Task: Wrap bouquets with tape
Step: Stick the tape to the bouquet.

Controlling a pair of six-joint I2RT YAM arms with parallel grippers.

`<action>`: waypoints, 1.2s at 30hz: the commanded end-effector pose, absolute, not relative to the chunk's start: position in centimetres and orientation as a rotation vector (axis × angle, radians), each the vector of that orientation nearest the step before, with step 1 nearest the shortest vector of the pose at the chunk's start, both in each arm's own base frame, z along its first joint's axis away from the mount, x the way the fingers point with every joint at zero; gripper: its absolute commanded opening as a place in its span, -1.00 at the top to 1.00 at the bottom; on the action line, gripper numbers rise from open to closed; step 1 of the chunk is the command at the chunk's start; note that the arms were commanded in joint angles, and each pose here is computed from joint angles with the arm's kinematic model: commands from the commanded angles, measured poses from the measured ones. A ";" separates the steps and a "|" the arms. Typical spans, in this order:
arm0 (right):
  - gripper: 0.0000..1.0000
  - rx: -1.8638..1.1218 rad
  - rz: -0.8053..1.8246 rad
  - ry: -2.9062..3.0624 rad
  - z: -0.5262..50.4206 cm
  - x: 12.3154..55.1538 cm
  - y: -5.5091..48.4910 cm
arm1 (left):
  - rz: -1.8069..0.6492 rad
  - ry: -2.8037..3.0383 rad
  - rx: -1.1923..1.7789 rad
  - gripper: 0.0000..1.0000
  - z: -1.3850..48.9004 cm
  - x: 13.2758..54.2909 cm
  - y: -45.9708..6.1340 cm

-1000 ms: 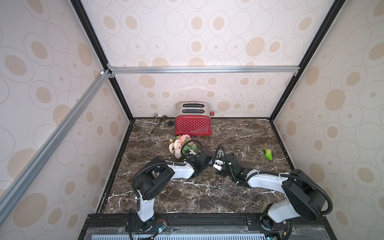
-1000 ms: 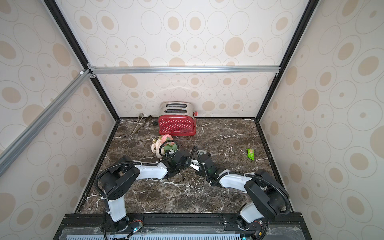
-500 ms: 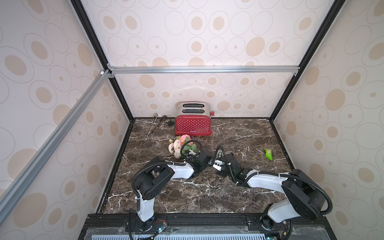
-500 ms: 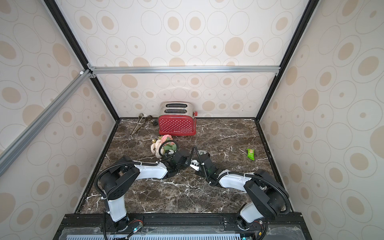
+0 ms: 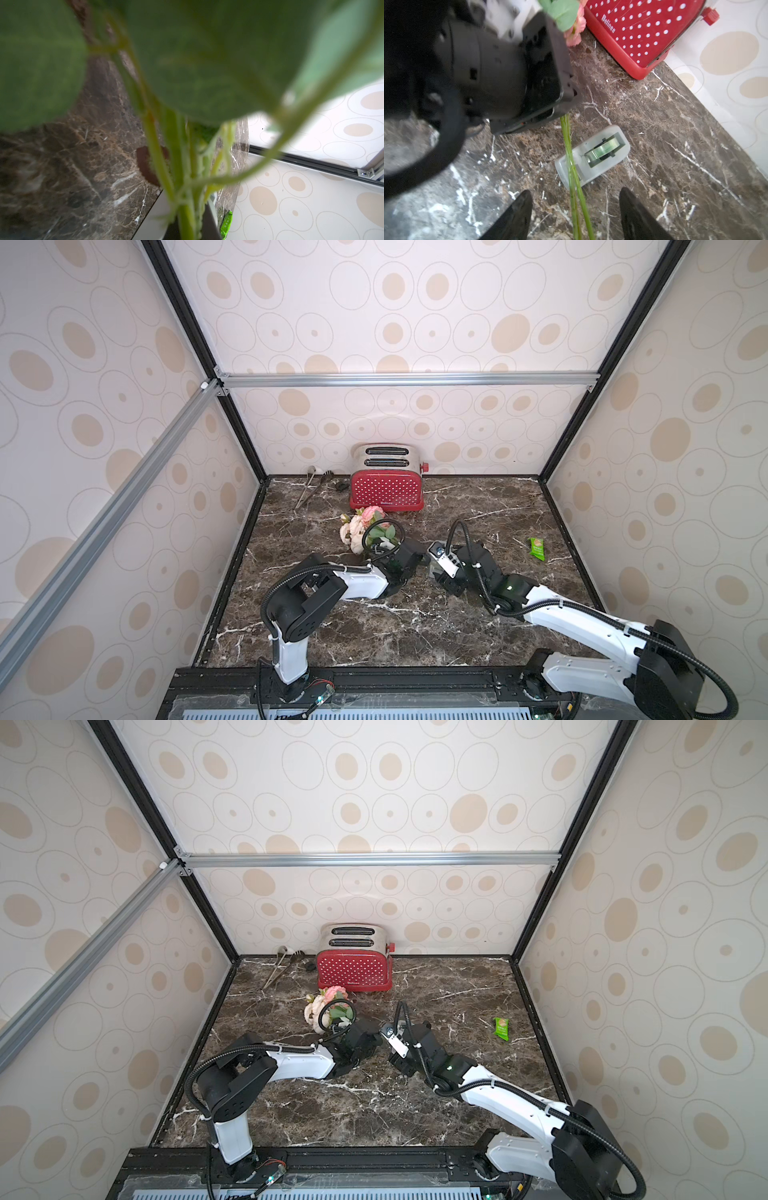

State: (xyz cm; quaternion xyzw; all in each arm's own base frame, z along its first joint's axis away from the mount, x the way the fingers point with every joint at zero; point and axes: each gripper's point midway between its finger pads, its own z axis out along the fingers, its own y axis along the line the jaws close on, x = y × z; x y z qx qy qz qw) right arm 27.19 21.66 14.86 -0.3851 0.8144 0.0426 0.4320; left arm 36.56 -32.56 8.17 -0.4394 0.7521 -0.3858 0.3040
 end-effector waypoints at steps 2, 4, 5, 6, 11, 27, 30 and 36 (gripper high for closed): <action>-0.53 -0.731 0.320 2.262 14.6 25.6 20.5 | -1.062 1.924 -1.117 1.00 10.2 37.1 -32.6; -0.49 -0.626 0.463 2.312 15.2 25.9 20.5 | -1.074 1.914 -1.104 1.00 10.4 37.1 -32.7; -0.47 -0.553 0.531 2.345 15.5 26.3 20.3 | -1.073 1.914 -1.096 1.00 10.4 37.1 -32.7; -0.46 -0.497 0.590 2.374 15.6 26.6 20.1 | -1.077 1.907 -1.093 1.00 10.5 37.2 -32.6; -0.42 -0.327 0.987 2.489 16.2 27.9 20.6 | -1.113 1.855 -1.047 1.00 11.6 37.4 -32.6; -0.42 0.006 1.394 2.584 12.9 30.9 20.0 | -1.235 1.727 -0.914 1.00 13.9 38.1 -33.3; -0.42 0.057 1.507 2.580 12.4 30.9 20.7 | -1.258 1.718 -0.909 1.00 13.9 38.1 -33.5; -0.36 0.148 1.641 2.562 11.2 30.5 21.3 | -1.263 1.711 -0.903 1.00 13.8 38.3 -33.4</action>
